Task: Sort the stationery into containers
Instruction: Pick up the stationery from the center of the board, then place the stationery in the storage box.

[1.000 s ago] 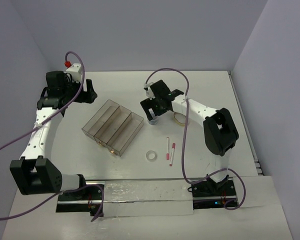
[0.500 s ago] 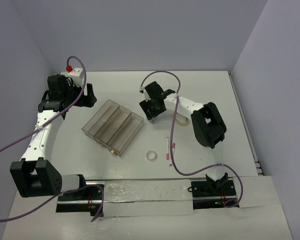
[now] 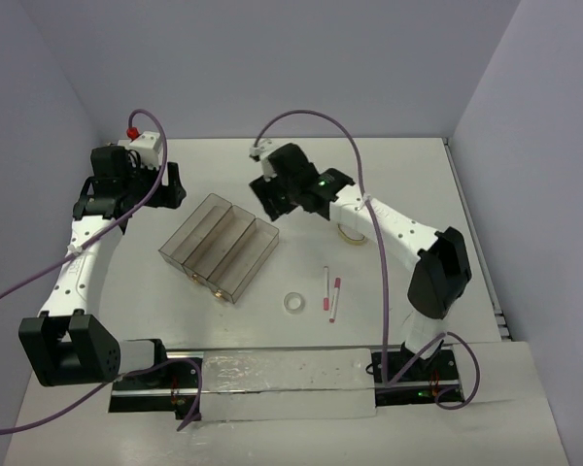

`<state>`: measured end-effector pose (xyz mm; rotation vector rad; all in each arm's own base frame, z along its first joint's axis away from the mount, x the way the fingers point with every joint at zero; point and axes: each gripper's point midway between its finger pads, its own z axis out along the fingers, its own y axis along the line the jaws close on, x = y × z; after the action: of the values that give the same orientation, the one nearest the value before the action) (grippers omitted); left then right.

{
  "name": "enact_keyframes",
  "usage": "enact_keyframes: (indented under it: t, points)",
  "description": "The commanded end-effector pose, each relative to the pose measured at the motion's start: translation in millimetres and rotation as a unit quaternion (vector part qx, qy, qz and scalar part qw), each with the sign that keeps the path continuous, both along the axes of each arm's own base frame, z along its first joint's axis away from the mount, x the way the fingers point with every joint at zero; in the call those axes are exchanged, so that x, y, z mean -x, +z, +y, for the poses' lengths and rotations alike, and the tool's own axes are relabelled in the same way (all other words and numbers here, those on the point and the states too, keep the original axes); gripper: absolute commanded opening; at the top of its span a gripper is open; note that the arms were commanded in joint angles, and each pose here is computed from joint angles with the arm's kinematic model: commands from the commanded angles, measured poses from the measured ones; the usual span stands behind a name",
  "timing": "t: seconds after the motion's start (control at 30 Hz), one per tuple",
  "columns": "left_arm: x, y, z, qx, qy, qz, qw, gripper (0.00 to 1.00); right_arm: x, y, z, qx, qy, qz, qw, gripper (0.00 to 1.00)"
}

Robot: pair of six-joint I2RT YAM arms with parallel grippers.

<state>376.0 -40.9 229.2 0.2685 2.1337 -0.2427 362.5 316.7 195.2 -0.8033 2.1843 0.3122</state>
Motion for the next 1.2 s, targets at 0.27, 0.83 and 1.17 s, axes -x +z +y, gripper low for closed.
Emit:
enact_keyframes:
  t: [0.27, 0.83, 1.17]
  points:
    - [1, 12, 10, 0.003, 0.022, -0.021, 1.0, 0.86, 108, -30, 136, -0.01, 0.146, 0.08, 0.986, 0.09]
    - [4, 24, 24, 0.001, 0.04, -0.035, 0.999, 0.87, 110, -110, 127, 0.06, 0.118, 0.117, 0.984, 0.44]
    - [6, 27, 32, -0.01, 0.046, -0.034, 0.998, 0.87, 102, -88, 136, 0.056, 0.139, 0.093, 0.984, 0.97]
